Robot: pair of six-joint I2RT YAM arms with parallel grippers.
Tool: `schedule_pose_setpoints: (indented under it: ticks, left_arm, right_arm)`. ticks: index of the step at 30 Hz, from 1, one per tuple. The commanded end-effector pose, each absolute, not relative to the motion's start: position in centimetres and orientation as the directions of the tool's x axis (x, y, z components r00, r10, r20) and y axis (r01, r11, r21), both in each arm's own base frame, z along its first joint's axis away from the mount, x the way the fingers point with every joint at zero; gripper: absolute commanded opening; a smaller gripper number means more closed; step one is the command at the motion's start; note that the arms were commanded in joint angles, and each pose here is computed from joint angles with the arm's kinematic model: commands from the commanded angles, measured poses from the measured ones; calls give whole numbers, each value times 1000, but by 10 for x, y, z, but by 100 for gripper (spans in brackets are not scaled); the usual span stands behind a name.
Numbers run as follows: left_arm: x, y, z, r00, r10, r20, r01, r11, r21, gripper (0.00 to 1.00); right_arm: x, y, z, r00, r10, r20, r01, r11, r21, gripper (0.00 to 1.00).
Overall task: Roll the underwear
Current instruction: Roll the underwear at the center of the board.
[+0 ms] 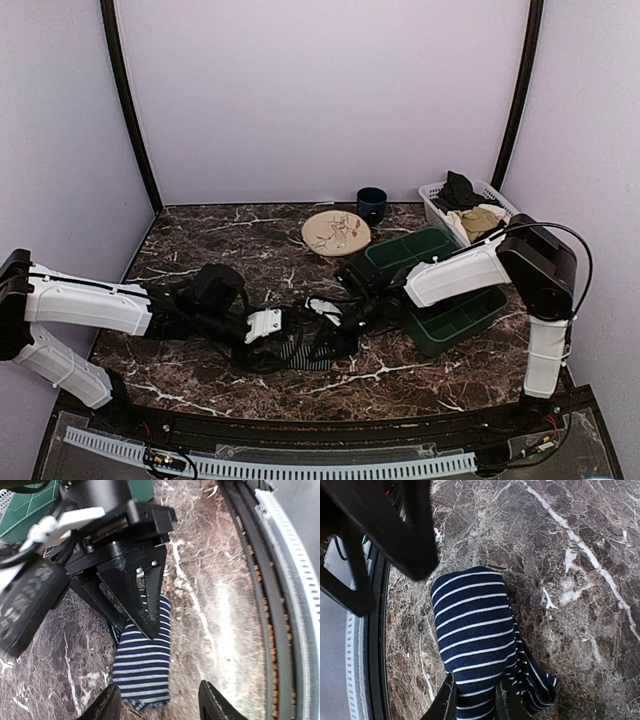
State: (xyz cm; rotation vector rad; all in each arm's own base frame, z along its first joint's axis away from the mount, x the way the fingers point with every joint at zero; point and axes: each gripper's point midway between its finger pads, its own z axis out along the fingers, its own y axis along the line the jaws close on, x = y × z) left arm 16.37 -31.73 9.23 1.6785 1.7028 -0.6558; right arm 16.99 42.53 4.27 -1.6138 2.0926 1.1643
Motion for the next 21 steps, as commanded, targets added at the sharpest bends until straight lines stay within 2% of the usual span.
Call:
schedule_pose_setpoints:
  ticks: [1, 4, 9, 11, 12, 14, 15, 17, 21]
  left_arm:
    - [175, -330, 87, 92, 671, -735, 985, 49, 168, 55]
    - [180, -342, 85, 92, 672, -735, 987, 35, 155, 55]
    - [181, -346, 53, 52, 747, -663, 996, 7, 85, 51]
    - [177, -345, 46, 36, 765, -643, 999, -6, 48, 45]
    - [173, -344, 43, 29, 773, -634, 1000, -17, 25, 38]
    - [168, -340, 37, 10, 792, -610, 1000, -25, -16, 20]
    - [165, -337, 33, -1, 803, -596, 999, -27, -38, 16]
    - [158, -333, 29, -22, 817, -576, 996, -31, -82, 11]
    - [146, -331, 28, -73, 827, -558, 984, -34, -178, 7]
  right_arm:
    - [149, 399, 3, -413, -780, -471, -844, 134, 519, 0]
    - [152, 399, 4, -408, -776, -480, -852, 136, 505, 0]
    - [158, 401, 9, -392, -765, -512, -874, 135, 467, 0]
    - [161, 401, 11, -385, -762, -520, -882, 138, 451, 0]
    - [162, 401, 12, -382, -761, -525, -886, 141, 441, 1]
    - [166, 400, 15, -375, -753, -541, -899, 152, 411, 5]
    - [170, 399, 17, -370, -747, -553, -908, 163, 386, 8]
    - [180, 396, 26, -354, -727, -588, -927, 192, 321, 16]
    - [198, 381, 58, -293, -663, -689, -953, 262, 152, 32]
